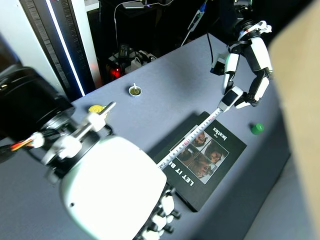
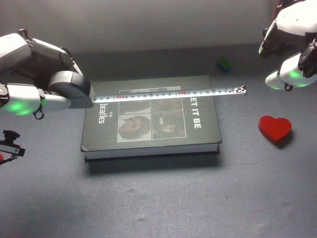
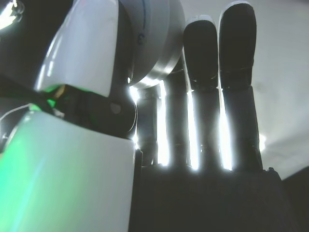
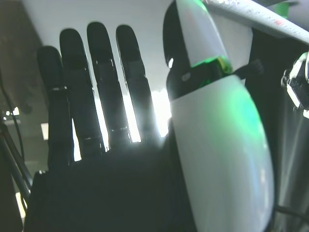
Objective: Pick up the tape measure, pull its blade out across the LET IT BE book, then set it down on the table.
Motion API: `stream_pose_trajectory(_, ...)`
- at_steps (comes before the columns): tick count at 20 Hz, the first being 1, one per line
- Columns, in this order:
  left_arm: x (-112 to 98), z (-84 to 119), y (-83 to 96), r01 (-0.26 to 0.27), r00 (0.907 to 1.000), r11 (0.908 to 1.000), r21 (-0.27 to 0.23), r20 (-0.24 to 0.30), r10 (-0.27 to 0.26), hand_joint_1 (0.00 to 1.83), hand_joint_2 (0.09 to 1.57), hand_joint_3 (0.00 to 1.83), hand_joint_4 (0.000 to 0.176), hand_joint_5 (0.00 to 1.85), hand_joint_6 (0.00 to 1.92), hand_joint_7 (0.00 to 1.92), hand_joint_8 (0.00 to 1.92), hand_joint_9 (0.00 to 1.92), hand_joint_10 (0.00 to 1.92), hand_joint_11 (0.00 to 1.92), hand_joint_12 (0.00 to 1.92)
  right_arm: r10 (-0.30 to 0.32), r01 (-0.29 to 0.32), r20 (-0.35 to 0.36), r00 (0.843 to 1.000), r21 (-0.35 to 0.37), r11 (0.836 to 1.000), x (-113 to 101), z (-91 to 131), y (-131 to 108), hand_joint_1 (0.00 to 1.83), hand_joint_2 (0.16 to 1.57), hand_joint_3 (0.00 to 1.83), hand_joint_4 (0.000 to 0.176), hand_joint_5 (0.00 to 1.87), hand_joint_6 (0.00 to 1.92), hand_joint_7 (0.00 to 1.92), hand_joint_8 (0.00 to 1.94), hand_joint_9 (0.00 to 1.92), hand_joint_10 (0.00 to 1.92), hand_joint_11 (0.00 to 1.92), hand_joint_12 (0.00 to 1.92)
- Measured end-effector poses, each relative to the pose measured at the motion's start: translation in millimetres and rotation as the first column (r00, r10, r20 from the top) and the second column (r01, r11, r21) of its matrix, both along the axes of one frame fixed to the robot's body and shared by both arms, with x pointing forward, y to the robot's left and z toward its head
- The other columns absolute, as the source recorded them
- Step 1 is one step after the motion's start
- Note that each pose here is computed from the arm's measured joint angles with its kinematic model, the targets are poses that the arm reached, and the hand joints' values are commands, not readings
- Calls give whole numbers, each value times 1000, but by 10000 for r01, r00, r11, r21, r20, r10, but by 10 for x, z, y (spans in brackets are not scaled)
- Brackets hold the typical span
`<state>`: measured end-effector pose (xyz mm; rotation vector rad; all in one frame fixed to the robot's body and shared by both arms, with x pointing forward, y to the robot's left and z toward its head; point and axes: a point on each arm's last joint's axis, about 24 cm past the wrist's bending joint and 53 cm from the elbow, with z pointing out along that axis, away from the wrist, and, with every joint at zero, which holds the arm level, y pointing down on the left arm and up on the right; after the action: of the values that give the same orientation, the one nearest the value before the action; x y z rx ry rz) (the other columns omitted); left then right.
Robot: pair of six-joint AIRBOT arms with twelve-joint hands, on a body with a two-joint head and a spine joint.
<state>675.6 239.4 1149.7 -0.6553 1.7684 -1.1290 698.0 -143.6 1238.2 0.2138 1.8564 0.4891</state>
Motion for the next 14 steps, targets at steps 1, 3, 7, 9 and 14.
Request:
stream_pose_trajectory(1,2,-3,10,14,10000,10000,49,17,-15,1372,1140,0,0,881,905,904,1136,888,1331,843,1163,39,-39,49,10000,-15,10000,1,16,-6,834,1115,4,0,691,5,731,1,699,1,309,958)
stream_pose_trajectory(3,5,-21,39,45,10000,9999,141,0,-45,1371,1145,0,0,871,905,896,1157,881,1343,837,1171,63,-64,173,9998,19,10000,6,63,-25,832,1118,4,0,698,8,734,2,698,0,309,958)
stream_pose_trajectory(7,39,-61,76,137,9998,9996,232,125,-140,1371,1147,0,0,861,912,895,1161,879,1346,851,1200,113,-113,174,9998,22,9999,-8,64,-4,832,1119,3,0,710,11,748,7,721,10,310,958)
stream_pose_trajectory(9,14,-98,36,327,9994,9990,301,102,-331,1371,1147,0,0,862,909,894,1163,877,1350,858,1203,232,-233,182,9996,31,9997,-36,67,41,833,1119,3,0,705,7,754,9,726,11,316,962)
stream_pose_trajectory(14,0,-152,11,429,9991,9984,372,18,-430,1371,1144,0,0,896,875,873,1185,888,1337,860,1203,441,-446,214,9988,234,9987,-79,96,122,833,1120,2,0,701,4,746,4,715,5,345,978)
